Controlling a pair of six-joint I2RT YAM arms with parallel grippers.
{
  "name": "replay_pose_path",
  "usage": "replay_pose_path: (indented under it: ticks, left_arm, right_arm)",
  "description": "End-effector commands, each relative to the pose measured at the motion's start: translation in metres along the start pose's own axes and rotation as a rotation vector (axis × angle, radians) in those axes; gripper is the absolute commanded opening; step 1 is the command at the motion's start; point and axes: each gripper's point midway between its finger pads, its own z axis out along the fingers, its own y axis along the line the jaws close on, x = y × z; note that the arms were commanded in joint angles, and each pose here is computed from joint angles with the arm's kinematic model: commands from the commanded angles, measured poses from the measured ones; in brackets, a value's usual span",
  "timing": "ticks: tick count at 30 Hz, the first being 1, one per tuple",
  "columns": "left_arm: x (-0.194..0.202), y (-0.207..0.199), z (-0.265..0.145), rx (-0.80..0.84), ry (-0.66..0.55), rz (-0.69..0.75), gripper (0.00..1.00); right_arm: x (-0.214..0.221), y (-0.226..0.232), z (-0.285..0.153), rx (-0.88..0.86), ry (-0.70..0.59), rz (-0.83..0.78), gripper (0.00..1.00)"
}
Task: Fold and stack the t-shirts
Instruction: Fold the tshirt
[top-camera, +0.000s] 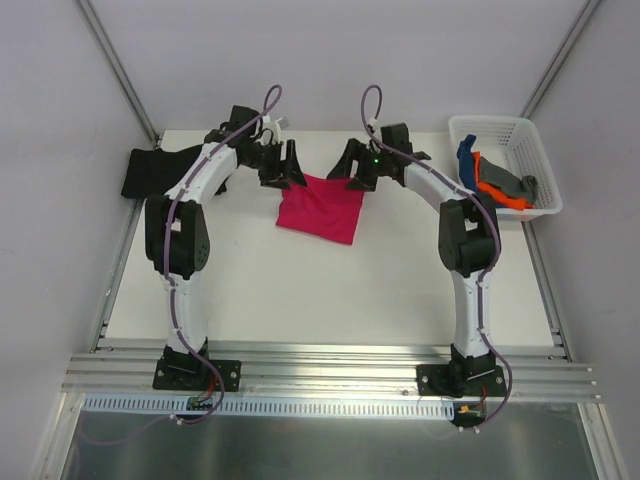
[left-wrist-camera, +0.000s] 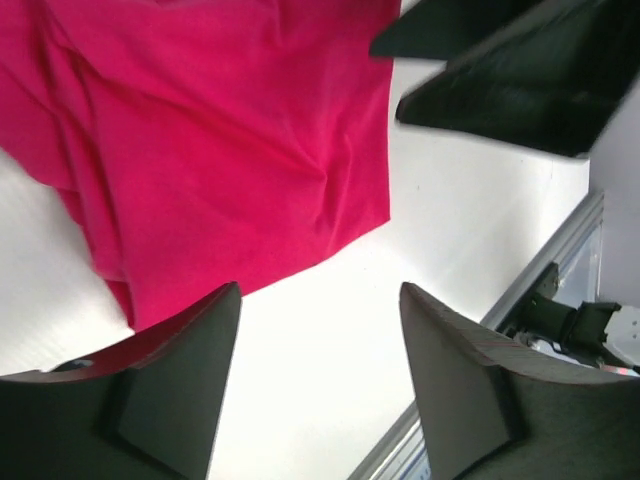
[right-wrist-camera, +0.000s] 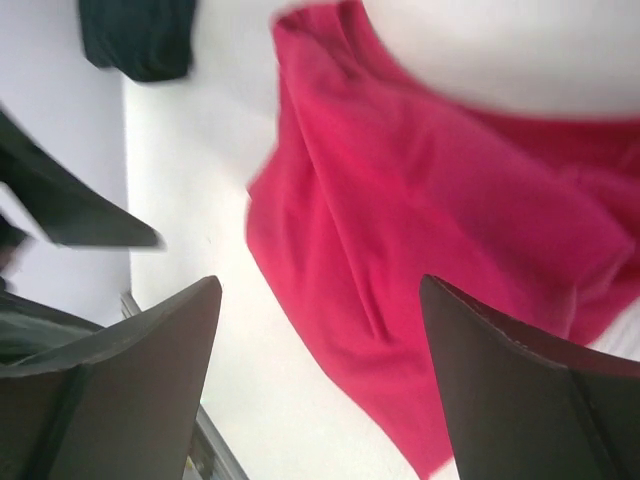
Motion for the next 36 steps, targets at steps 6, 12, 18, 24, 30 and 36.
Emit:
replay_pose_path:
  ticks: [6,12,18,24,30,36]
  left_arm:
    - [0.034,0.005,0.042,0.062,0.13,-0.076,0.71]
    - [0.034,0.025,0.073,0.074,0.165,-0.128,0.72]
    - [0.04,0.031,0.076,0.061,0.178,-0.168,0.72]
    - [0.067,0.023,0.059,0.052,0.217,-0.223,0.72]
    - [0.062,0.013,0.047,0.044,0.184,-0.163,0.72]
    - [0.007,-0.026,0.019,0.087,0.052,0.004,0.74]
  right_arm:
    - [-0.041,0.019,0.019,-0.104,-0.084,0.022,0.85]
    - [-0.046,-0.011,0.033,-0.089,-0.085,0.063,0.85]
    - [-0.066,-0.029,0.028,-0.062,-0.128,0.062,0.85]
    - [-0.09,-0.046,0.017,-0.044,-0.186,0.086,0.85]
    - [-0.094,-0.041,0.014,-0.054,-0.2,0.079,0.85]
    - [-0.099,-0.015,-0.02,-0.046,-0.229,0.014,0.85]
